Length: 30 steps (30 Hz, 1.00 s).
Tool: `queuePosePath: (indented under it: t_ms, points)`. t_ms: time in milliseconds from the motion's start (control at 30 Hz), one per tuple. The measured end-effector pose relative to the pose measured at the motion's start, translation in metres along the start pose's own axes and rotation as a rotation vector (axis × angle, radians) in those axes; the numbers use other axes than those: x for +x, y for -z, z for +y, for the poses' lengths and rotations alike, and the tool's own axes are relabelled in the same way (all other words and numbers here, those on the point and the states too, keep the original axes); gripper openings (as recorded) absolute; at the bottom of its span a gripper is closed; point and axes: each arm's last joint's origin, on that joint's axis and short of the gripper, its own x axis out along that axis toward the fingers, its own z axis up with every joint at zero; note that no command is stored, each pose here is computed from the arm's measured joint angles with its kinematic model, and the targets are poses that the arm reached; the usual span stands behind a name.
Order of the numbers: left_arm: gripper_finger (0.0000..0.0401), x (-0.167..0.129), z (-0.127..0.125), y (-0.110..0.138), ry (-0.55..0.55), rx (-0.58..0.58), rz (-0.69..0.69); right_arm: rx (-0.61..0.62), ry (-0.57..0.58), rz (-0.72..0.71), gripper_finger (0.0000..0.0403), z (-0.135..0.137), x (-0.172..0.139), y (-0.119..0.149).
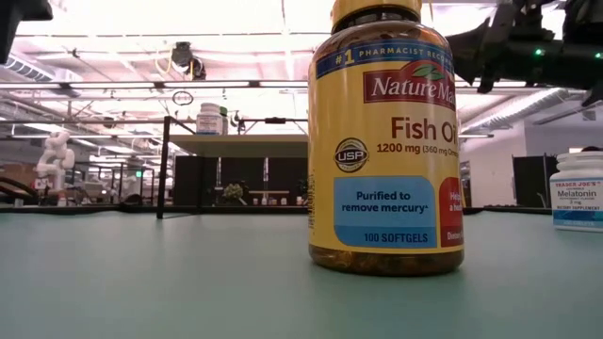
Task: Pick and place medicine bottles onto shelf by color
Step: Put the middle left white supplement bottle on the shelf
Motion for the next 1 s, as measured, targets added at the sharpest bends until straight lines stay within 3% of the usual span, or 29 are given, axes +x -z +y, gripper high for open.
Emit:
queuePosePath:
  t_ms: [133, 267, 600, 1000]
  points:
    - [0.0341, 0.005, -0.004, 0.001, 0.015, 0.017, 0.066, 0.0, -0.002, -0.001, 0.0199, 0.0, 0.0, 0.0]
    - [0.0362, 0.008, -0.006, 0.002, 0.031, 0.046, 0.106, 0.0, -0.002, -0.001, 0.0199, 0.0, 0.0, 0.0]
    - [0.0365, 0.008, -0.004, 0.0, -0.032, 0.055, 0.014, 0.002, -0.002, 0.004, 0.0199, 0.0, 0.0, 0.0]
    - [0.0365, 0.015, -0.003, 0.005, -0.046, 0.077, 0.025, 0.0, -0.004, 0.013, 0.0199, 0.0, 0.0, 0.001]
